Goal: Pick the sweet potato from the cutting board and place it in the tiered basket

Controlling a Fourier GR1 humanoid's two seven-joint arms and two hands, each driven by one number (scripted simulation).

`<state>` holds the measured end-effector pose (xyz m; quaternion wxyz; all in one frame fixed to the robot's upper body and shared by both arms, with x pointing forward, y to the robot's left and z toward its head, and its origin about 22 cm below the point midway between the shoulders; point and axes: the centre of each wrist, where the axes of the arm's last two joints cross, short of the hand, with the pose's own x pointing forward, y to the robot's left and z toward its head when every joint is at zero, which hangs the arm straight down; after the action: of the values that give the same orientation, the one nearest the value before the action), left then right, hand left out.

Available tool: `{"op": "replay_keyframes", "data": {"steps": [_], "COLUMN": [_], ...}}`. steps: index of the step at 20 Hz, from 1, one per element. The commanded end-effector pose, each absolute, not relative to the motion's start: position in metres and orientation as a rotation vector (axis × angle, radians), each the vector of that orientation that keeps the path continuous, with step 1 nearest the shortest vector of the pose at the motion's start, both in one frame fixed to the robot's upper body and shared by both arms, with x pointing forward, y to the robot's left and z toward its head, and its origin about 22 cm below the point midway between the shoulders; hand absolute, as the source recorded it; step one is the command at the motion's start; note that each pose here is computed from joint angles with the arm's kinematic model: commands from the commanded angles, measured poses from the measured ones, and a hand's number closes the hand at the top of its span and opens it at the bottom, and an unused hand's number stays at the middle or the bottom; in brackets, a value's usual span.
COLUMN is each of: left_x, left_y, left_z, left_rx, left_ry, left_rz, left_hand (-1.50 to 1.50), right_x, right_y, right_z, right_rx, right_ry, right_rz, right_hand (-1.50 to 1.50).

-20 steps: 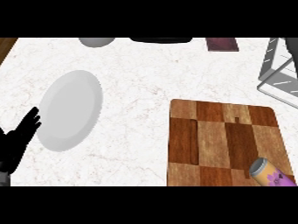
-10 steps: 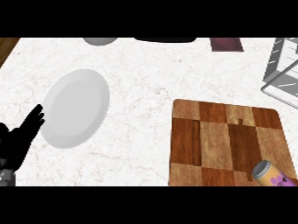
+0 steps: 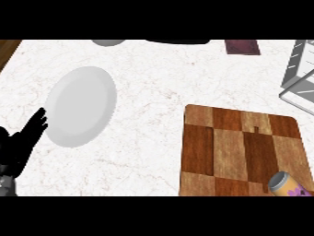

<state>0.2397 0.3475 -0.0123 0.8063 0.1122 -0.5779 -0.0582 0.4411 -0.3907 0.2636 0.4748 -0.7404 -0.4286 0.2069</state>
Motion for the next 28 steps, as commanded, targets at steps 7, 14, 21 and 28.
{"op": "replay_keyframes", "data": {"steps": [7, 14, 21, 28], "left_x": [0.231, 0.244, 0.234, 0.237], "left_y": [0.354, 0.342, 0.336, 0.334], "left_z": [-0.015, -0.010, -0.018, -0.018], "left_rx": [0.224, 0.231, 0.227, 0.225], "left_ry": [-1.231, -1.237, -1.238, -1.236], "left_rz": [-0.137, -0.130, -0.131, -0.115], "left_hand": [0.00, 0.00, 0.00, 0.00], "right_x": [0.430, 0.429, 0.424, 0.418], "right_y": [-0.413, -0.420, -0.432, -0.442], "right_z": [0.292, 0.287, 0.249, 0.249], "right_rx": [-1.859, -1.696, -1.524, -1.512], "right_ry": [-0.911, -0.803, -0.467, -0.677], "right_rz": [0.736, 0.720, 0.642, 0.443], "right_hand": [1.50, 1.50, -1.50, -1.50]}}
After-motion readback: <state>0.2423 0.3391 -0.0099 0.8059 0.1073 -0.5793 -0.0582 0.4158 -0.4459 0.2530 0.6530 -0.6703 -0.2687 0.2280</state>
